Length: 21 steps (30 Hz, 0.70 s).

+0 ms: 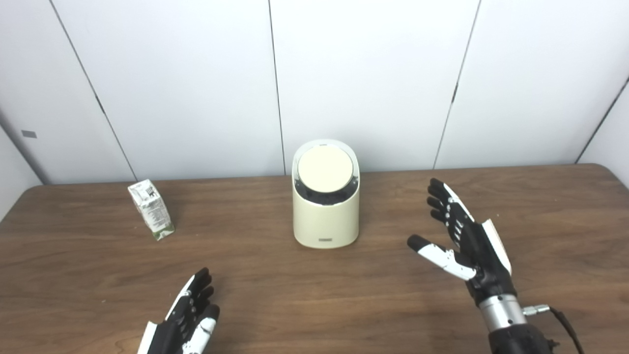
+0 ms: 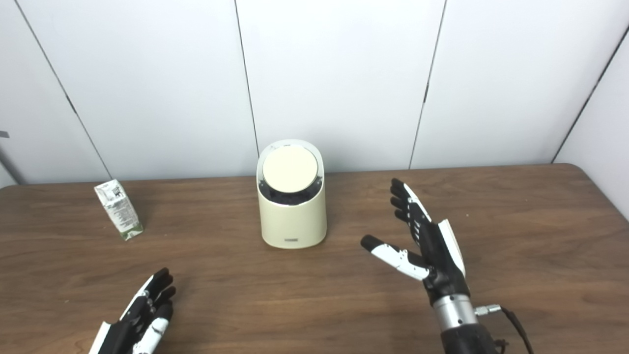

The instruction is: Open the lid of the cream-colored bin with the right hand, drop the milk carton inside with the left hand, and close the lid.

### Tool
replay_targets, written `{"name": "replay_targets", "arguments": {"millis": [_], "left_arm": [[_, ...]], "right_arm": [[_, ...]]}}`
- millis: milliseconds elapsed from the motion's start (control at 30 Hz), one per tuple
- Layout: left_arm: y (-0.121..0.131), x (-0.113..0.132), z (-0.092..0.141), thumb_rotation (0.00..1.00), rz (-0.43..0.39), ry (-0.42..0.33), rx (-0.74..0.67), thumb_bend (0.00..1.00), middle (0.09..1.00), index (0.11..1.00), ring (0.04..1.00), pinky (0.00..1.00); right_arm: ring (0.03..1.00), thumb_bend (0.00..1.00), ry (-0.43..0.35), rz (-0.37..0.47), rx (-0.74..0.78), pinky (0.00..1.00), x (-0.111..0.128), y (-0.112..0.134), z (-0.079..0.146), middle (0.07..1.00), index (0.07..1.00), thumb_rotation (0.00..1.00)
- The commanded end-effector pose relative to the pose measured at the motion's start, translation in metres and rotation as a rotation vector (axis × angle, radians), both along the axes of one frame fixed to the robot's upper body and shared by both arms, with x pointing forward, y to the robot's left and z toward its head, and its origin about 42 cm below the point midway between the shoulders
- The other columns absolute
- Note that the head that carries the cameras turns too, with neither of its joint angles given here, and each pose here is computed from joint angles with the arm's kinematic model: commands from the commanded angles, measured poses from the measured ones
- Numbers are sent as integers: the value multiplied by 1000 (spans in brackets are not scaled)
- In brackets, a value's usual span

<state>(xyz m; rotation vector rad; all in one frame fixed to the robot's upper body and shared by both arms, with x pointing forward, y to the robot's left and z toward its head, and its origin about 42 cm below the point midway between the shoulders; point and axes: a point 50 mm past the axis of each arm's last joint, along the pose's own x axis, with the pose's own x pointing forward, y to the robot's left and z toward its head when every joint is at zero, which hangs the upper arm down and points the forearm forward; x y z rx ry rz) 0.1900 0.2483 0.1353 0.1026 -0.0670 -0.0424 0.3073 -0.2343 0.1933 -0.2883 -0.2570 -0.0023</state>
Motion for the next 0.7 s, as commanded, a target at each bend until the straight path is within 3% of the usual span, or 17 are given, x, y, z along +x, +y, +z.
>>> {"name": "replay_targets", "arguments": {"millis": [0,300,400,667], "left_arm": [[-7,6,10,586,5,-78,-11,429,945,976,930,926],[-10,7,9,587,-6,-80,-24,419,960,982,951,961],[-11,7,9,584,-6,-80,-22,414,961,985,951,961],[-11,7,9,595,-16,-81,-32,410,962,994,957,978]], "right_arm": [[920,862,-84,3,-7,895,19,4,23,932,922,509],[931,919,-136,14,-10,835,68,26,56,976,905,403],[907,908,-144,28,-26,856,81,37,70,918,910,392],[912,904,-152,23,-96,830,113,60,95,909,905,394]]}}
